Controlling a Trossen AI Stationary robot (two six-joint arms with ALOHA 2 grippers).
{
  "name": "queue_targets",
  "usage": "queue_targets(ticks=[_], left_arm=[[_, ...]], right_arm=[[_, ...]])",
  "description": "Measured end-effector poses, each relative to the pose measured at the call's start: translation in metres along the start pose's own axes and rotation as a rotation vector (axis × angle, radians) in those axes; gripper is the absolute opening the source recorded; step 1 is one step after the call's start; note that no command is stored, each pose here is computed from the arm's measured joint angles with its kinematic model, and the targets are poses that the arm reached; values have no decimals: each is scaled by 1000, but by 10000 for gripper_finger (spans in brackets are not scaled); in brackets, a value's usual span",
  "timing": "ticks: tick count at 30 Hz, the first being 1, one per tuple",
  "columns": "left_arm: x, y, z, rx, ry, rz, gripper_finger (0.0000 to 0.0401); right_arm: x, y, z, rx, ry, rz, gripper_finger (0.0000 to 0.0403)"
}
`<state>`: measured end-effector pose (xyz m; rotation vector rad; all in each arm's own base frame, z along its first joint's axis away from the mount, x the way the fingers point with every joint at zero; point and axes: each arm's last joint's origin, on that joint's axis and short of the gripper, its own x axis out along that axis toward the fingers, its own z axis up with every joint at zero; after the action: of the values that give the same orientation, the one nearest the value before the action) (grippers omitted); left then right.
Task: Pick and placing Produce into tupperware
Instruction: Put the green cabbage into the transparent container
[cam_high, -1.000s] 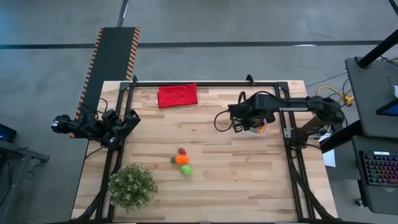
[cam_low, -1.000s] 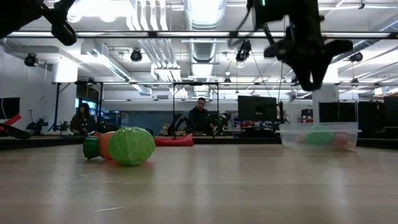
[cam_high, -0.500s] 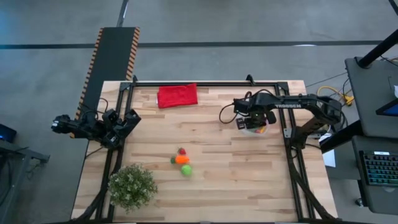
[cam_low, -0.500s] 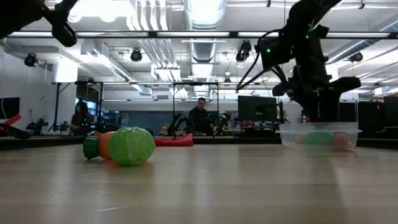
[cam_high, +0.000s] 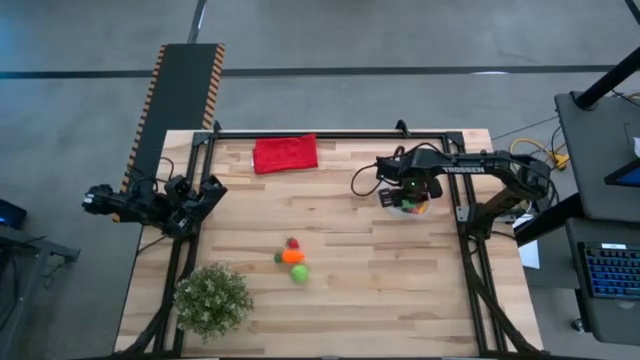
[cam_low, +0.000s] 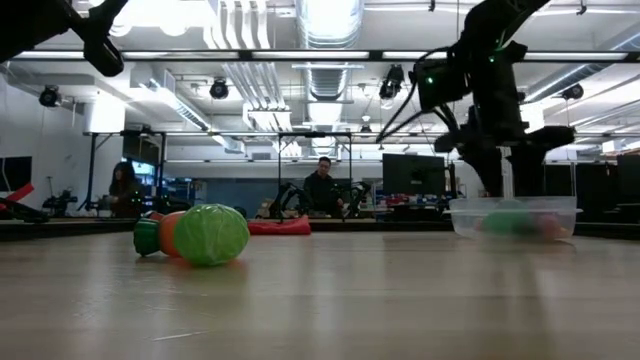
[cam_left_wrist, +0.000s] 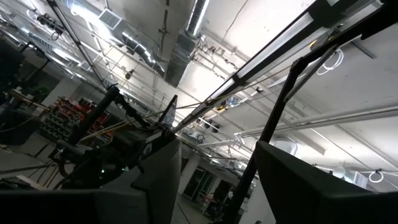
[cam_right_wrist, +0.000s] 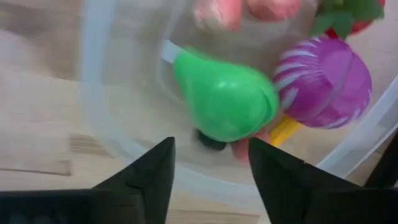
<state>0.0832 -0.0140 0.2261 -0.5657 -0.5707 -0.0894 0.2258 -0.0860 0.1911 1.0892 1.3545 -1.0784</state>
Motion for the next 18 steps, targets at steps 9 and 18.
queue_targets(ticks=[9,18], left_arm=[[0,0,0,1,0,0,192],[0,0,0,0,0,0,192]], right_arm=[[-58,46,-9,-161,-158,219,239],[-65,156,-84,-582,-193,311,237]])
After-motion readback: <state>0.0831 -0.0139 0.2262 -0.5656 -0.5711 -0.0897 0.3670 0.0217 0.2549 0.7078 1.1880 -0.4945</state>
